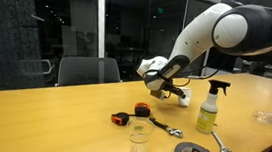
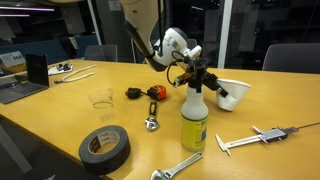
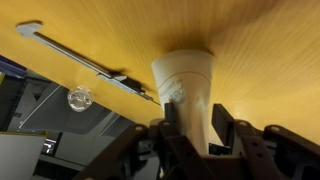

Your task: Put the white cup upright

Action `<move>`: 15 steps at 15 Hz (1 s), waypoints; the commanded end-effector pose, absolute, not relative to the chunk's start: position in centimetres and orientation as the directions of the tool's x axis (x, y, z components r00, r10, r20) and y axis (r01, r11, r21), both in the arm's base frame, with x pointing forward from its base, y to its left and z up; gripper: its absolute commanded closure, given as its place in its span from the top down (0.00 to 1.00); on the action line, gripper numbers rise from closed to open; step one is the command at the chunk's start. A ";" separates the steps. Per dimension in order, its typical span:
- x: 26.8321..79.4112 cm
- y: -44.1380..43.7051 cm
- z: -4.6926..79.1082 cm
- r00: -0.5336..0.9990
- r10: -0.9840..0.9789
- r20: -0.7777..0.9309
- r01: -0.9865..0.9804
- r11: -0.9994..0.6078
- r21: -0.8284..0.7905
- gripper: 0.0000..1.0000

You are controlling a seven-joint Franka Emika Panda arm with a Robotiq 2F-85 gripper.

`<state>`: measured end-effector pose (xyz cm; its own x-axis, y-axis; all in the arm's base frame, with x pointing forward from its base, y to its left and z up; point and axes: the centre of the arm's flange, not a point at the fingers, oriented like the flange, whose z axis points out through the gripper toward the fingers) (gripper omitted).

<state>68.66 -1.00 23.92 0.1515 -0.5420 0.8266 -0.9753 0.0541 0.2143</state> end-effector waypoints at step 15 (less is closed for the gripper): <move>69.3 1.0 24.4 0.152 -0.615 0.774 -0.972 0.050 0.231 1.00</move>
